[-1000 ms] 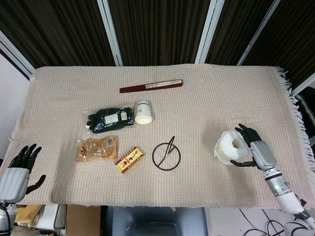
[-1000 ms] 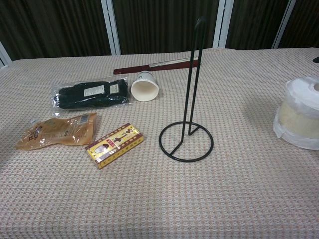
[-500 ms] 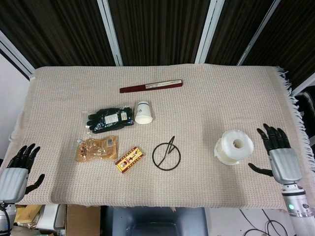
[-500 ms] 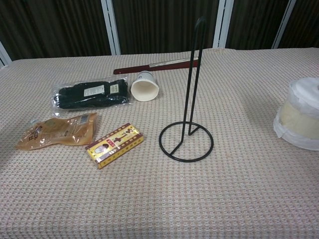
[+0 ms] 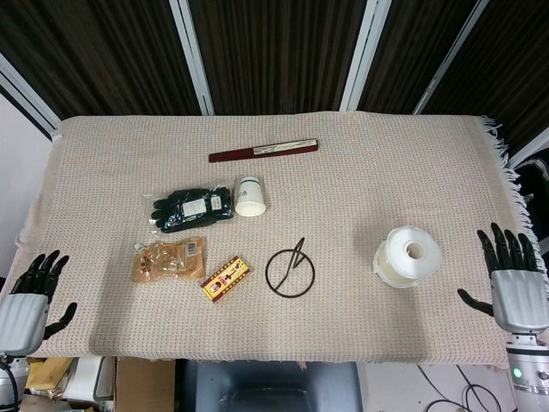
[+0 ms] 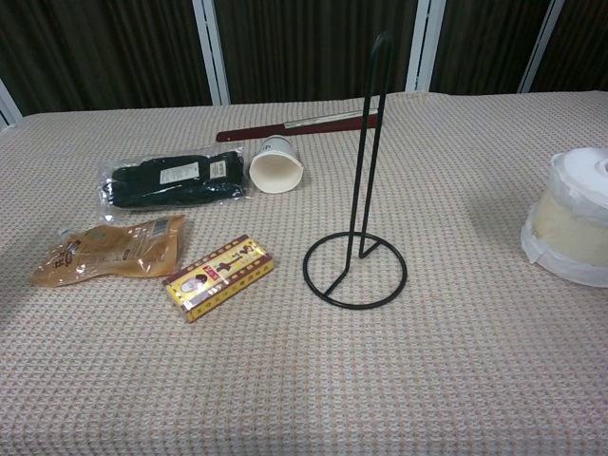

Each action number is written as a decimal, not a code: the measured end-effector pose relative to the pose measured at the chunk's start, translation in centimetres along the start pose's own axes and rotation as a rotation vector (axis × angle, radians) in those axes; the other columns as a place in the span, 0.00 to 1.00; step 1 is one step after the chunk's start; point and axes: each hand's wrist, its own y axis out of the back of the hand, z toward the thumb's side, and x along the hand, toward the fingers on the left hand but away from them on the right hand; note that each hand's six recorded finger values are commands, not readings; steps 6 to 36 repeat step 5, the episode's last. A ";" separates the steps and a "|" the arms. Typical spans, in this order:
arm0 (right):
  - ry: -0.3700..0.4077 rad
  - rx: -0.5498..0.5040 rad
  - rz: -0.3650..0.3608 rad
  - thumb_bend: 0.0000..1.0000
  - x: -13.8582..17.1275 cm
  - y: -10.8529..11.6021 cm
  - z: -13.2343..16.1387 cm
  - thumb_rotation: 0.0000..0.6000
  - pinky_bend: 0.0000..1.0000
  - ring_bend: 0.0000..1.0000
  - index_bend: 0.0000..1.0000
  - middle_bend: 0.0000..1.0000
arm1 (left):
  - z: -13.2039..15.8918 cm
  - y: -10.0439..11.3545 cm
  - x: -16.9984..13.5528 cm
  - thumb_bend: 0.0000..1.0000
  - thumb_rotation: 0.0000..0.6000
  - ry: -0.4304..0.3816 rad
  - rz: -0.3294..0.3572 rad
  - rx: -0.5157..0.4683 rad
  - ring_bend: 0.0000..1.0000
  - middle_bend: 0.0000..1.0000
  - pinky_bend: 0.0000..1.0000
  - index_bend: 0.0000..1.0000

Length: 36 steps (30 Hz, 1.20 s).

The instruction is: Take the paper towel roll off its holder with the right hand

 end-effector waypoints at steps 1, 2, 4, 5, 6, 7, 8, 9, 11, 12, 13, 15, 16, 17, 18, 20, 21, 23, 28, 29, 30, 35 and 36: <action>0.000 -0.004 0.004 0.00 0.0 -0.1 0.0 1.00 0.08 0.00 0.00 0.00 | 0.0 0.0 0.0 0.34 1.00 -0.002 0.000 0.001 0.00 0.05 0.24 0.09; -0.001 -0.007 0.008 0.00 0.0 -0.2 0.0 1.00 0.08 0.00 0.00 0.00 | 0.1 0.0 0.0 0.34 1.00 -0.004 -0.001 0.002 0.00 0.05 0.24 0.09; -0.001 -0.014 0.016 0.00 0.0 -0.4 0.1 1.00 0.08 0.00 0.00 0.00 | 0.2 0.0 -0.1 0.34 1.00 -0.009 -0.004 0.007 0.00 0.05 0.24 0.09; 0.000 -0.015 0.017 0.00 0.0 -0.4 0.1 1.00 0.08 0.00 0.00 0.00 | 0.2 0.0 -0.1 0.34 1.00 -0.009 -0.005 0.008 0.00 0.05 0.24 0.09; 0.000 -0.015 0.017 0.00 0.0 -0.4 0.1 1.00 0.08 0.00 0.00 0.00 | 0.2 0.0 -0.1 0.34 1.00 -0.009 -0.005 0.008 0.00 0.05 0.24 0.09; 0.000 -0.015 0.017 0.00 0.0 -0.4 0.1 1.00 0.08 0.00 0.00 0.00 | 0.2 0.0 -0.1 0.34 1.00 -0.009 -0.005 0.008 0.00 0.05 0.24 0.09; 0.000 -0.015 0.017 0.00 0.0 -0.4 0.1 1.00 0.08 0.00 0.00 0.00 | 0.2 0.0 -0.1 0.34 1.00 -0.009 -0.005 0.008 0.00 0.05 0.24 0.09; 0.000 -0.015 0.017 0.00 0.0 -0.4 0.1 1.00 0.08 0.00 0.00 0.00 | 0.2 0.0 -0.1 0.34 1.00 -0.009 -0.005 0.008 0.00 0.05 0.24 0.09; 0.000 -0.015 0.017 0.00 0.0 -0.4 0.1 1.00 0.08 0.00 0.00 0.00 | 0.2 0.0 -0.1 0.34 1.00 -0.009 -0.005 0.008 0.00 0.05 0.24 0.09; 0.000 -0.015 0.017 0.00 0.0 -0.4 0.1 1.00 0.08 0.00 0.00 0.00 | 0.2 0.0 -0.1 0.34 1.00 -0.009 -0.005 0.008 0.00 0.05 0.24 0.09; 0.000 -0.015 0.017 0.00 0.0 -0.4 0.1 1.00 0.08 0.00 0.00 0.00 | 0.2 0.0 -0.1 0.34 1.00 -0.009 -0.005 0.008 0.00 0.05 0.24 0.09; 0.000 -0.015 0.017 0.00 0.0 -0.4 0.1 1.00 0.08 0.00 0.00 0.00 | 0.2 0.0 -0.1 0.34 1.00 -0.009 -0.005 0.008 0.00 0.05 0.24 0.09; 0.000 -0.015 0.017 0.00 0.0 -0.4 0.1 1.00 0.08 0.00 0.00 0.00 | 0.2 0.0 -0.1 0.34 1.00 -0.009 -0.005 0.008 0.00 0.05 0.24 0.09; 0.000 -0.015 0.017 0.00 0.0 -0.4 0.1 1.00 0.08 0.00 0.00 0.00 | 0.2 0.0 -0.1 0.34 1.00 -0.009 -0.005 0.008 0.00 0.05 0.24 0.09; 0.000 -0.015 0.017 0.00 0.0 -0.4 0.1 1.00 0.08 0.00 0.00 0.00 | 0.2 0.0 -0.1 0.34 1.00 -0.009 -0.005 0.008 0.00 0.05 0.24 0.09; 0.000 -0.015 0.017 0.00 0.0 -0.4 0.1 1.00 0.08 0.00 0.00 0.00 | 0.2 0.0 -0.1 0.34 1.00 -0.009 -0.005 0.008 0.00 0.05 0.24 0.09; 0.000 -0.015 0.017 0.00 0.0 -0.4 0.1 1.00 0.08 0.00 0.00 0.00 | 0.2 0.0 -0.1 0.34 1.00 -0.009 -0.005 0.008 0.00 0.05 0.24 0.09; 0.000 -0.015 0.017 0.00 0.0 -0.4 0.1 1.00 0.08 0.00 0.00 0.00 | 0.2 0.0 -0.1 0.34 1.00 -0.009 -0.005 0.008 0.00 0.05 0.24 0.09; 0.000 -0.015 0.017 0.00 0.0 -0.4 0.1 1.00 0.08 0.00 0.00 0.00 | 0.2 0.0 -0.1 0.34 1.00 -0.009 -0.005 0.008 0.00 0.05 0.24 0.09; 0.000 -0.015 0.017 0.00 0.0 -0.4 0.1 1.00 0.08 0.00 0.00 0.00 | 0.2 0.0 -0.1 0.34 1.00 -0.009 -0.005 0.008 0.00 0.05 0.24 0.09; 0.000 -0.015 0.017 0.00 0.0 -0.4 0.1 1.00 0.08 0.00 0.00 0.00 | 0.2 0.0 -0.1 0.34 1.00 -0.009 -0.005 0.008 0.00 0.05 0.24 0.09; 0.000 -0.015 0.017 0.00 0.0 -0.4 0.1 1.00 0.08 0.00 0.00 0.00 | 0.2 0.0 -0.1 0.34 1.00 -0.009 -0.005 0.008 0.00 0.05 0.24 0.09; 0.000 -0.015 0.017 0.00 0.0 -0.4 0.1 1.00 0.08 0.00 0.00 0.00 | 0.2 0.0 -0.1 0.34 1.00 -0.009 -0.005 0.008 0.00 0.05 0.24 0.09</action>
